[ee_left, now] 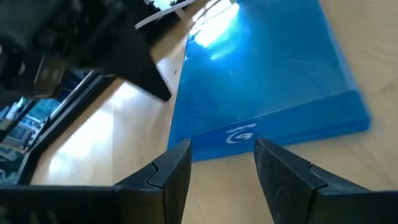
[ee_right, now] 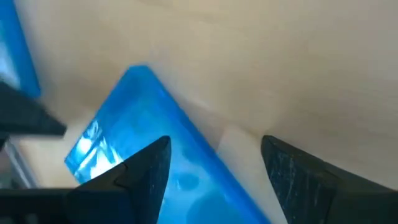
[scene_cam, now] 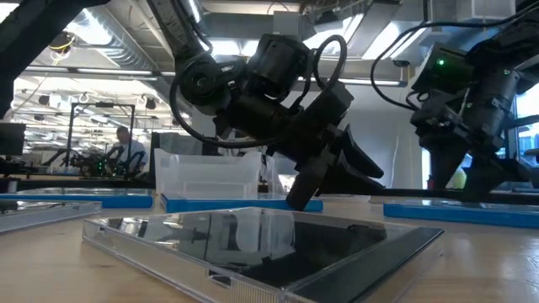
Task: Pick & place jewel cases by type
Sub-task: Put the right blue CD case into the left transparent bin
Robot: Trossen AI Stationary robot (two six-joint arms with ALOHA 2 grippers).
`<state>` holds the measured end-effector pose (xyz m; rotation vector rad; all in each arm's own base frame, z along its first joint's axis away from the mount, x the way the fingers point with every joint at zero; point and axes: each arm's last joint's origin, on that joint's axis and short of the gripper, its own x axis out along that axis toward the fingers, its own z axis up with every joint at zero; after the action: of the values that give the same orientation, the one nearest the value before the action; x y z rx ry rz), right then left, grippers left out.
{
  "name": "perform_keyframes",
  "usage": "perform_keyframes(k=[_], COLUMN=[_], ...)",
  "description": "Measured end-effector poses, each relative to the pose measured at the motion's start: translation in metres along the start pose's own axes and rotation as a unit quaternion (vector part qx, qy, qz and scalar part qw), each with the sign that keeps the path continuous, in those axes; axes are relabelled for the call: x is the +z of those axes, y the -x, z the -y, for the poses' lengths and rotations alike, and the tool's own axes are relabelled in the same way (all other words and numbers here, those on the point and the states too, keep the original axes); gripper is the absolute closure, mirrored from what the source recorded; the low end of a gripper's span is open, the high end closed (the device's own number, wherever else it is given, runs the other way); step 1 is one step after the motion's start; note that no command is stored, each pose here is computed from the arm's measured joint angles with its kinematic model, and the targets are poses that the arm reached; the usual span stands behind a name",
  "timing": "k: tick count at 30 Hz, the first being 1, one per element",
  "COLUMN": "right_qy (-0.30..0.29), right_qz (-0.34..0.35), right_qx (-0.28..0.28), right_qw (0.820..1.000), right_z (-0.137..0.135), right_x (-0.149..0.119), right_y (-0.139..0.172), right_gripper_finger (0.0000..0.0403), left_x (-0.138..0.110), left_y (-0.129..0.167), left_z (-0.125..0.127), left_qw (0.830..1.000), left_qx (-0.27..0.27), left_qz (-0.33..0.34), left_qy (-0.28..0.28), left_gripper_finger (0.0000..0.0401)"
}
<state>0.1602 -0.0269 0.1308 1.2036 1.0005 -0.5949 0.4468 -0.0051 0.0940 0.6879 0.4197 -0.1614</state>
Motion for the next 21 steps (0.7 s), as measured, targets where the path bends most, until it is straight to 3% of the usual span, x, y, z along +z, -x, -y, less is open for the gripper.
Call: perform_keyframes(k=[7,12,15,21], right_qy=[0.040,0.160,0.263,0.469], right_qz=[-0.009,0.068,0.101,0.090], right_qx=[0.003,-0.007,0.002,0.025], right_qw=[0.999,0.985,0.959,0.878], right_z=[0.000,-0.014,-0.035,-0.066], right_x=[-0.001,0.008,0.012,-0.005], right_y=[0.000,0.007,0.018,0.030], right_gripper_finger=[0.0147,0.0147,0.0147,0.0147], left_x=[0.006,0.011,0.012,0.011], left_y=[0.000,0.001,0.001,0.001], left_z=[0.009,0.015,0.016,0.016], left_qw=[0.999,0.999,0.999,0.998], left_qx=[-0.012,-0.011,-0.005,0.002], left_qz=[0.003,0.006,0.002,-0.007], left_qy=[0.035,0.035,0.040,0.061], left_gripper_finger=[0.0230,0.0230,0.0230,0.0230])
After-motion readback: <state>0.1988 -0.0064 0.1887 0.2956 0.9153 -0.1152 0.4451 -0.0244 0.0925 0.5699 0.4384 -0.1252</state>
